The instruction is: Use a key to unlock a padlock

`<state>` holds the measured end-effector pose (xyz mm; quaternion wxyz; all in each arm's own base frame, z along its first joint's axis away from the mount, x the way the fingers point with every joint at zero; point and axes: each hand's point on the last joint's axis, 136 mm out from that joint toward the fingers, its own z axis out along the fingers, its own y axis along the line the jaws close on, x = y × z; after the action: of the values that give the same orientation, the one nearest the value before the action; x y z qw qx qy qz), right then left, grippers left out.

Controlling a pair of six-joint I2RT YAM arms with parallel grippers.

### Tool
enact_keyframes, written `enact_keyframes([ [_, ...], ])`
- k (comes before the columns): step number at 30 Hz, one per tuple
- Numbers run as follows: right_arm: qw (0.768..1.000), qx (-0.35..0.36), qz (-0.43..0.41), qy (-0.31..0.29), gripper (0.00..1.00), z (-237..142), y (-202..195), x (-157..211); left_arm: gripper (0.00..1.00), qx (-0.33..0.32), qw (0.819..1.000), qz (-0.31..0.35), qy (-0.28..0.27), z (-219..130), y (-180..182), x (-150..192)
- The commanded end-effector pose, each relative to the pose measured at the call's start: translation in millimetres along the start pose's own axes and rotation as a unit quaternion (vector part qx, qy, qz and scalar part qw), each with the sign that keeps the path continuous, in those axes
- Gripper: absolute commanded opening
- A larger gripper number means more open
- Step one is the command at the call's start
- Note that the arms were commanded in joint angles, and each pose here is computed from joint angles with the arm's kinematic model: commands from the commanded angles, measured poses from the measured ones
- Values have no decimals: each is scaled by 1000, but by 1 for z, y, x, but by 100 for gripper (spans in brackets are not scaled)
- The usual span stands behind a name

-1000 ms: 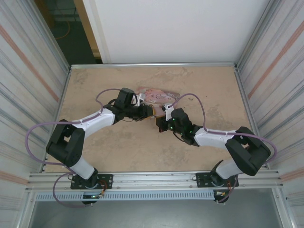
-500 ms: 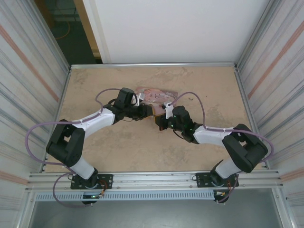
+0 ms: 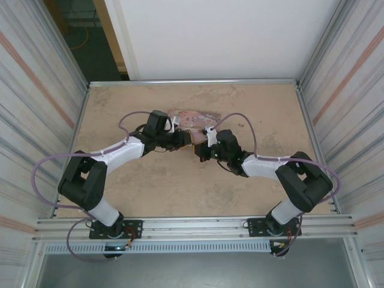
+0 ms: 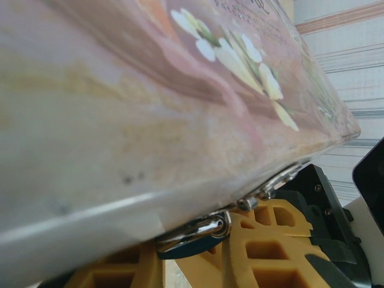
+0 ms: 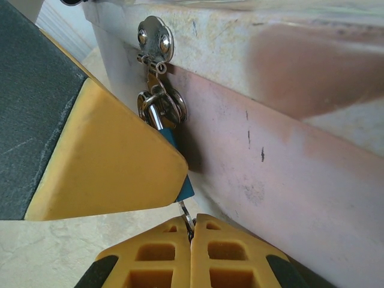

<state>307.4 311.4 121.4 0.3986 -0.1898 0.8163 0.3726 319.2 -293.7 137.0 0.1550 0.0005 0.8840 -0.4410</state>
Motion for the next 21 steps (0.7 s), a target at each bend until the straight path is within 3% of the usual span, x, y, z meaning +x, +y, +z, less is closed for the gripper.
enact_keyframes([
  [1, 993, -61, -41, -93, 0, -1, 34, -57, 8, 60, 996, 19, 56, 11, -25, 27],
  [13, 999, -10, 22, -24, 0, 4, -22, 3, 9, 50, 996, -14, 68, 48, 7, 29],
  [21, 999, 20, 42, 14, 0, 7, -45, 33, 22, 50, 996, -28, 73, 61, 17, 29],
])
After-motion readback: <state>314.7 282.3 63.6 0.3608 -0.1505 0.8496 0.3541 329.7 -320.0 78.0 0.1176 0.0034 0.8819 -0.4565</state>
